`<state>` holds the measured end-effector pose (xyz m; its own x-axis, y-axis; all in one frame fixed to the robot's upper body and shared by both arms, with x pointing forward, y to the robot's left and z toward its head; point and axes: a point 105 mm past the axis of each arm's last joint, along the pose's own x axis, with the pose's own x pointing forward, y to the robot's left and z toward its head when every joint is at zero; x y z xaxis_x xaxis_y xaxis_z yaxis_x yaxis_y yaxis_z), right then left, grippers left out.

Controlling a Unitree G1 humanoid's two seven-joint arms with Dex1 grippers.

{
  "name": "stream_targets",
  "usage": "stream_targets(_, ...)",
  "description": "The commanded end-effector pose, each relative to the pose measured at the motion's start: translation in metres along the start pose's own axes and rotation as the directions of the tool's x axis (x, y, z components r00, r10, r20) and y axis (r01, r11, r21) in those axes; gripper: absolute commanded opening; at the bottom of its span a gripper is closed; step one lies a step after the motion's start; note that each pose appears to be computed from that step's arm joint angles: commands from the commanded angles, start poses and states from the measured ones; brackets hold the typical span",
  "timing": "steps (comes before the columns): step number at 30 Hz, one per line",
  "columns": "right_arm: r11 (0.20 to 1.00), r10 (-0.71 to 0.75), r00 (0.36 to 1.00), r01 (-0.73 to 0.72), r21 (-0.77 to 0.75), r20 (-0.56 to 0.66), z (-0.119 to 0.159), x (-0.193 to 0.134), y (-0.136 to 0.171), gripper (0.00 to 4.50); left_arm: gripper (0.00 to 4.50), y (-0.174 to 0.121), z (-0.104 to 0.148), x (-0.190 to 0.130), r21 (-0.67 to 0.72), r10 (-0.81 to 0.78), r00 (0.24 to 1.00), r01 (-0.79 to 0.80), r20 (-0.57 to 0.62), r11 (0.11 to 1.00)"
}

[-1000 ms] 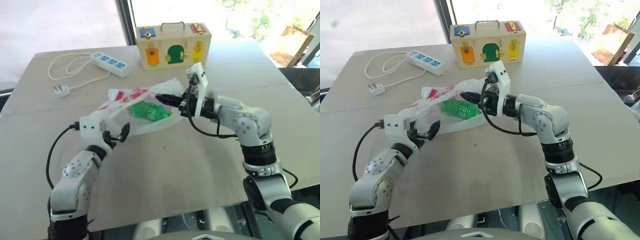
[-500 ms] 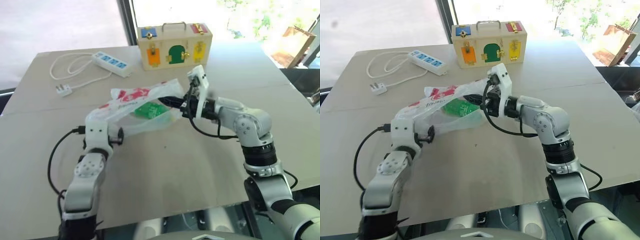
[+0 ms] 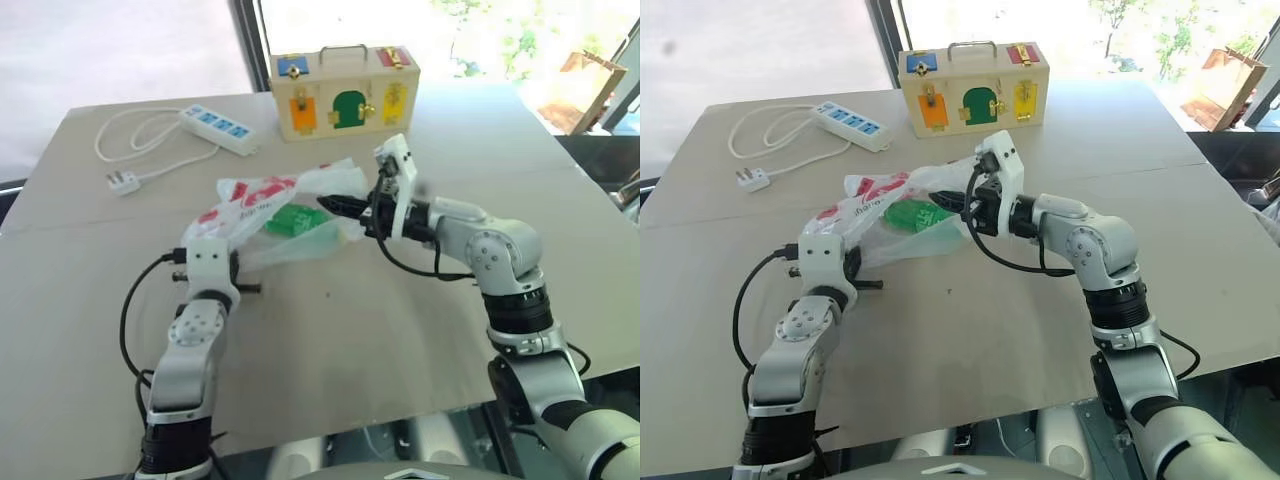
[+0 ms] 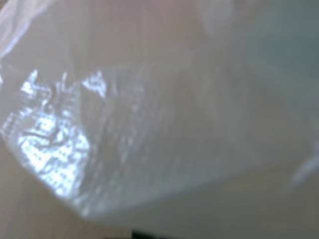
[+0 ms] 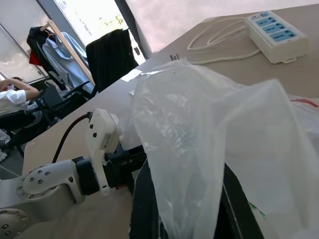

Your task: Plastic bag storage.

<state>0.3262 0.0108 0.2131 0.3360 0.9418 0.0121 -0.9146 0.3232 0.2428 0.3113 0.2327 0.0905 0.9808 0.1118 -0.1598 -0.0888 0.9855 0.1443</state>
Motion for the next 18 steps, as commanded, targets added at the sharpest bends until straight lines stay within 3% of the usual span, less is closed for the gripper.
stream_targets(1,0.999,0.024,0.999,-0.023,-0.034,0.039,0.011,0.002,0.006,0.00,0.05,-0.008,0.012,-0.008,-0.083,-0.120,0.988,0.128,0.098,0.988)
stream_targets(4,0.999,0.024,0.999,-0.023,-0.031,0.037,0.010,0.002,0.006,0.00,0.05,-0.020,0.035,-0.018,-0.065,-0.278,0.936,0.298,0.216,0.952)
stream_targets(7,0.999,0.029,0.999,-0.028,-0.025,0.035,0.009,0.003,0.006,0.00,0.05,-0.033,0.063,-0.037,0.063,-0.487,0.816,0.493,0.312,0.868)
stream_targets(13,0.999,0.022,0.999,-0.021,-0.024,0.033,0.011,0.001,0.003,0.00,0.05,-0.010,0.123,-0.042,0.166,-0.533,0.708,0.521,0.463,0.837)
stream_targets(18,0.999,-0.032,0.997,0.034,-0.018,0.073,0.026,-0.013,-0.013,0.00,0.05,0.012,0.159,-0.044,0.235,-0.545,0.667,0.501,0.508,0.833)
